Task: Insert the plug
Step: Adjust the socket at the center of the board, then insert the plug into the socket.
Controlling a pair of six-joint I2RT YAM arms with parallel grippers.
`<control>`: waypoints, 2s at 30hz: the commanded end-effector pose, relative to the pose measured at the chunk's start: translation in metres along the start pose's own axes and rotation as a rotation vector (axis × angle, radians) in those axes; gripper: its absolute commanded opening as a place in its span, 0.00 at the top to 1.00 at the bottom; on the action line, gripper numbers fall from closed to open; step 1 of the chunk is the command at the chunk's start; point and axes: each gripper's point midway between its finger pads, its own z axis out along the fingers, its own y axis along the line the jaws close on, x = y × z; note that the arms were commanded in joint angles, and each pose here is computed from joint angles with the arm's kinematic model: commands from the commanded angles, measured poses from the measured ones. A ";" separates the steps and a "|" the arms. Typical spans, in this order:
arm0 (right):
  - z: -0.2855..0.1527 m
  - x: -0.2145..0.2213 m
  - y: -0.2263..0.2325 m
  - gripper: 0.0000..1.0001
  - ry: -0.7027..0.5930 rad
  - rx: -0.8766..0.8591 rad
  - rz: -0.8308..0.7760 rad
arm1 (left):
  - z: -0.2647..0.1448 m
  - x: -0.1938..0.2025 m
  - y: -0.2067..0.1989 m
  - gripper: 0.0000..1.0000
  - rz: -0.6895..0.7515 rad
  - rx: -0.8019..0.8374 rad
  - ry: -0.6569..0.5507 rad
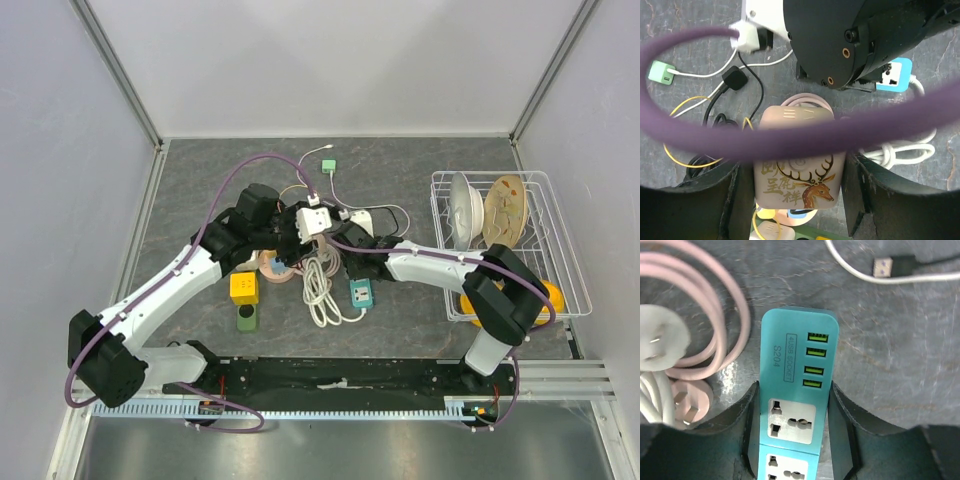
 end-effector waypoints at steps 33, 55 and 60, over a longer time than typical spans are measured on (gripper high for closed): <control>-0.128 -0.092 -0.178 0.02 -0.323 0.168 0.243 | 0.105 -0.026 -0.037 0.98 -0.183 0.204 0.321; -0.149 -0.081 -0.213 0.02 -0.378 0.230 0.315 | 0.146 -0.029 -0.059 0.98 -0.141 0.274 0.304; -0.157 -0.082 -0.222 0.02 -0.409 0.253 0.328 | 0.153 -0.024 -0.061 0.98 -0.126 0.293 0.315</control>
